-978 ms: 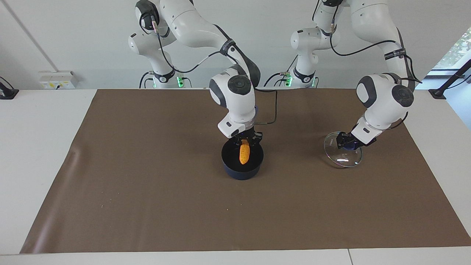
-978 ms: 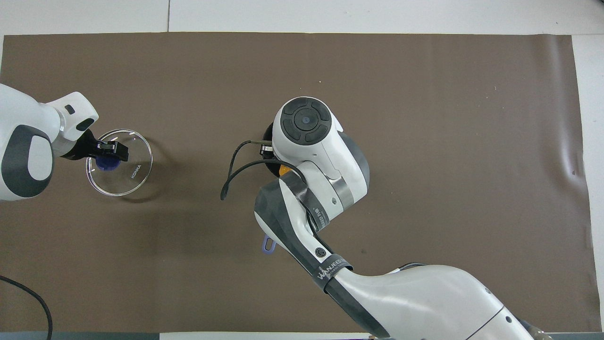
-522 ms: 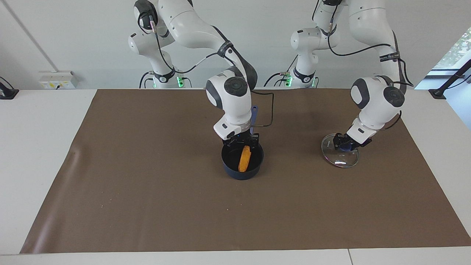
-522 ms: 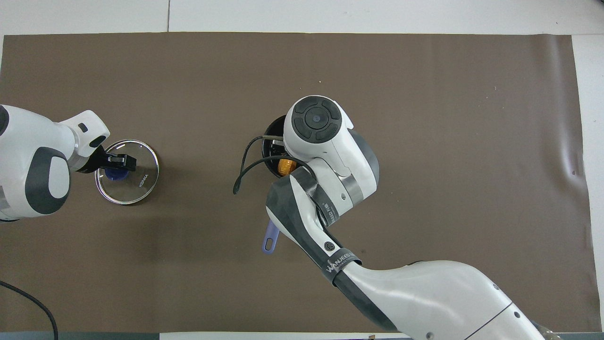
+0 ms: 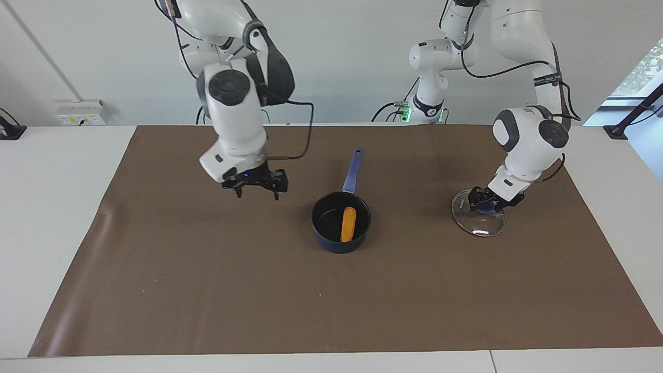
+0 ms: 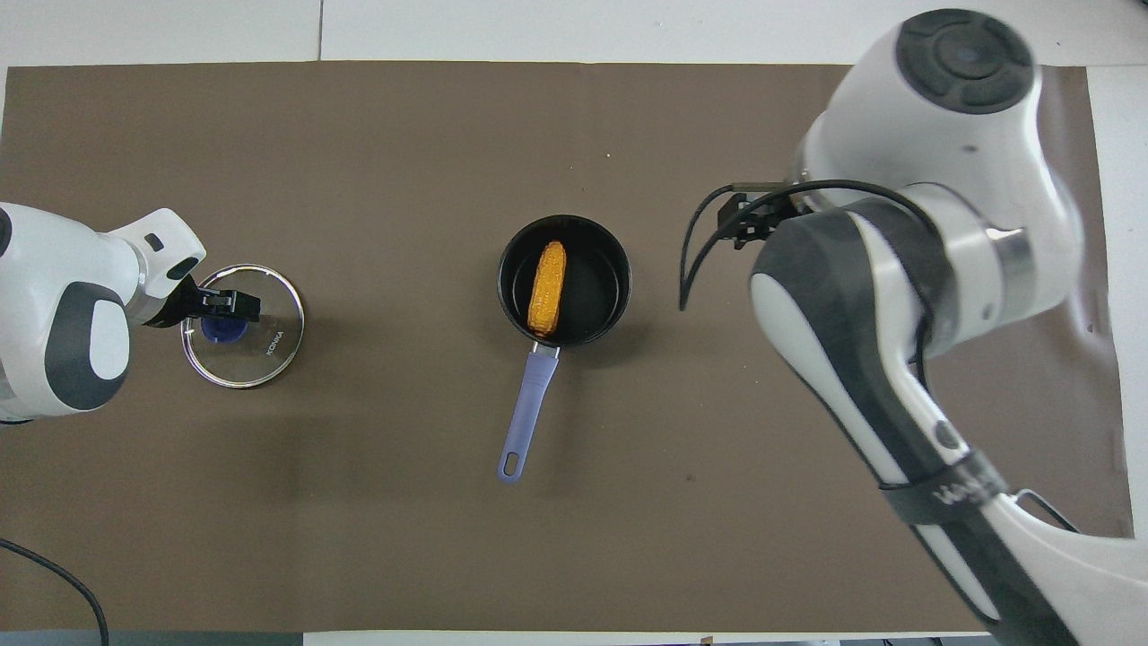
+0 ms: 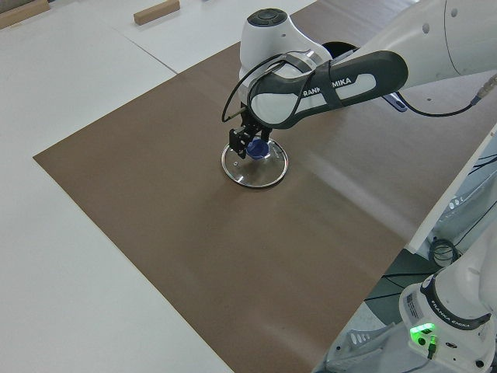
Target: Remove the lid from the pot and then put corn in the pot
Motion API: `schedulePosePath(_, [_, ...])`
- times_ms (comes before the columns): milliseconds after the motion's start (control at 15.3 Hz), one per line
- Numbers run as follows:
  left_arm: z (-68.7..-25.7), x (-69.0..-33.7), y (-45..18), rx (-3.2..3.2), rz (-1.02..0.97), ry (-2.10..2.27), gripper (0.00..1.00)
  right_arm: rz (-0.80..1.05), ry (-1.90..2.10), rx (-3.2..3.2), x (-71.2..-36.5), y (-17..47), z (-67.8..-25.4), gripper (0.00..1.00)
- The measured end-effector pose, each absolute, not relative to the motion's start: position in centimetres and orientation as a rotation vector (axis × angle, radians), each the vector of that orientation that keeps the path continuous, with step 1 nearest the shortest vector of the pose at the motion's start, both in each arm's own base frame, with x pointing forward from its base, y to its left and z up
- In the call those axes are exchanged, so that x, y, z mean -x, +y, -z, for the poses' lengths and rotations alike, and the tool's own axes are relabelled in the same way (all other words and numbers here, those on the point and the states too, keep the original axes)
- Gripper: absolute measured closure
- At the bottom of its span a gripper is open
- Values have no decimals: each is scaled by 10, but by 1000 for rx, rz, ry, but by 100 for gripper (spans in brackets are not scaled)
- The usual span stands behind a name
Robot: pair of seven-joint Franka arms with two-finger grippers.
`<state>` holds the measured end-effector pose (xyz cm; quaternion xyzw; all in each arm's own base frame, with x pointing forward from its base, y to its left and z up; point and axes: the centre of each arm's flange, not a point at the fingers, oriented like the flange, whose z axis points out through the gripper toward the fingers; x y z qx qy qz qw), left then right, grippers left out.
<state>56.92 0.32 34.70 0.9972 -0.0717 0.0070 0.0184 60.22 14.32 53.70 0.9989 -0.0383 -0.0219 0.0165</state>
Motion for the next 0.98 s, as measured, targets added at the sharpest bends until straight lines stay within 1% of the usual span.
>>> schedulePosePath(65, [-356,-574,3,-3098,-53,-224,0,82,-107,-3108,-592,118,-560,0])
schedulePosePath(196, [-385,-585,2,-3098,-89,-218,0,101,-79,-3115,-569,80,-599,0])
schedulePosePath(326, [-430,-596,1,-3122,-42,-169,0,120,-31,-3108,-552,56,-615,0])
schedulePosePath(457, [-478,-600,-7,-3166,-21,-125,0,145,-12,-3086,-541,46,-610,0])
schedulePosePath(652, [-532,-587,-31,-3184,-22,-128,0,179,-2,-3085,-536,28,-599,0])
schedulePosePath(848, [-569,-561,-35,-3188,-4,-128,0,170,-15,-3089,-537,14,-593,0])
schedulePosePath(978, [-583,-542,-36,-3191,50,-111,0,160,-34,-3090,-538,7,-593,0])
